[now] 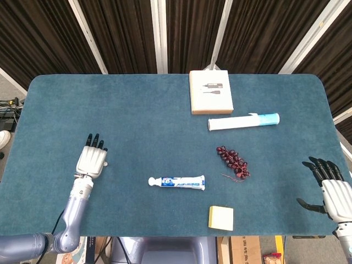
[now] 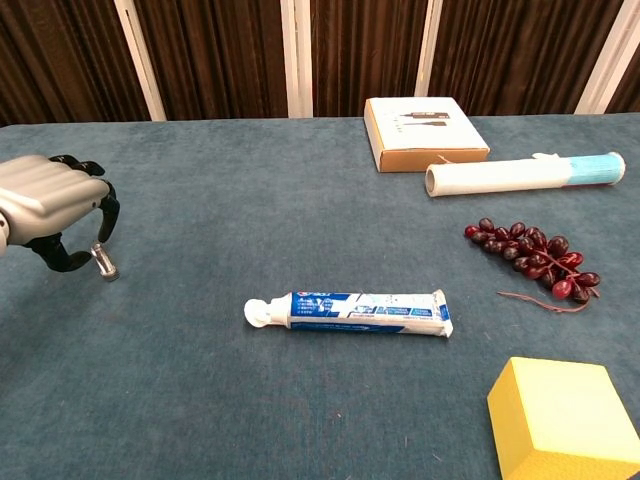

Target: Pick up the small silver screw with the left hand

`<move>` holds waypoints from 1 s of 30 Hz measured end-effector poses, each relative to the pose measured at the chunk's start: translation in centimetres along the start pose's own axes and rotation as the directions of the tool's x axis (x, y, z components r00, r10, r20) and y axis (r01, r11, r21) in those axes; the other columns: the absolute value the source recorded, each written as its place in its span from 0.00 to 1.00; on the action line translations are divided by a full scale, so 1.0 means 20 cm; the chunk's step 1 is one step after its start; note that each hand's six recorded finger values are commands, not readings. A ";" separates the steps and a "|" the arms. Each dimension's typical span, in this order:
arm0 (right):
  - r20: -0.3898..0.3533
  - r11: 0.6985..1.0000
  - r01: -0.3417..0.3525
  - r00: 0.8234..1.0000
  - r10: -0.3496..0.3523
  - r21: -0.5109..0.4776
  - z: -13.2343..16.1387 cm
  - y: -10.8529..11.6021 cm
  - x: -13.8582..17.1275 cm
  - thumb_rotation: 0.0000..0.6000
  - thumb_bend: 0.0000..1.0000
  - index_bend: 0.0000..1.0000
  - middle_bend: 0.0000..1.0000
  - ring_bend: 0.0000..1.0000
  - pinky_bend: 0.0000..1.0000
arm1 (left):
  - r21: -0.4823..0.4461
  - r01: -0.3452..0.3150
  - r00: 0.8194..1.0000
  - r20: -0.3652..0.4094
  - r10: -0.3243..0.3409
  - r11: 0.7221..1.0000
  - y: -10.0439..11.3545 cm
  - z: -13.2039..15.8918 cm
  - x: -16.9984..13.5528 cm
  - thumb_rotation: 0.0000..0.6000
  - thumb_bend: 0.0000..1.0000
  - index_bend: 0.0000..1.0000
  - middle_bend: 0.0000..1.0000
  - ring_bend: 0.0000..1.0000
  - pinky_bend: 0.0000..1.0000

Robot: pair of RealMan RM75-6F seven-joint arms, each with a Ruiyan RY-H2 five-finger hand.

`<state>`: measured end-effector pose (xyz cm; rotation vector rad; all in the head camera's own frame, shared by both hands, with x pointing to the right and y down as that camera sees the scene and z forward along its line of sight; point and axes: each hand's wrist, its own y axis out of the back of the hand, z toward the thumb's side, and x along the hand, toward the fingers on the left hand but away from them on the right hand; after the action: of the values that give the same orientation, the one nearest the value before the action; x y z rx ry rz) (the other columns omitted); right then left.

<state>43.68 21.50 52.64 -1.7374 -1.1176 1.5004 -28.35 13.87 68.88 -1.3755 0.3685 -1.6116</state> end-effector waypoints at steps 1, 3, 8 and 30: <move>0.000 1.000 0.001 1.000 -0.001 0.000 0.00 0.00 0.00 1.00 0.15 0.19 0.11 0.06 0.00 | 0.002 0.002 1.000 0.001 -0.002 1.000 0.00 0.00 0.00 1.00 0.49 0.36 0.17 0.00 0.00; 0.001 1.000 0.003 1.000 -0.003 0.000 0.00 0.00 0.00 1.00 0.15 0.19 0.11 0.06 0.00 | 0.005 0.004 1.000 0.004 -0.004 1.000 0.00 0.00 0.00 1.00 0.48 0.33 0.16 0.00 0.00; -0.001 1.000 0.002 1.000 -0.002 0.001 0.00 0.00 0.00 1.00 0.15 0.19 0.11 0.06 0.00 | 0.010 0.008 1.000 0.023 -0.009 1.000 0.00 0.02 -0.01 1.00 0.48 0.21 0.15 0.00 0.00; -0.014 1.000 0.022 1.000 -0.022 0.001 0.02 0.02 0.02 1.00 0.15 0.19 0.11 0.06 0.00 | -0.201 -0.181 0.970 -0.198 0.141 0.963 0.47 -0.46 -0.52 1.00 0.36 0.02 0.06 0.00 0.00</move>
<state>43.41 21.56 51.95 -1.7269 -1.1255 1.4730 -33.05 14.44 52.86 -1.3227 0.7675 -1.6000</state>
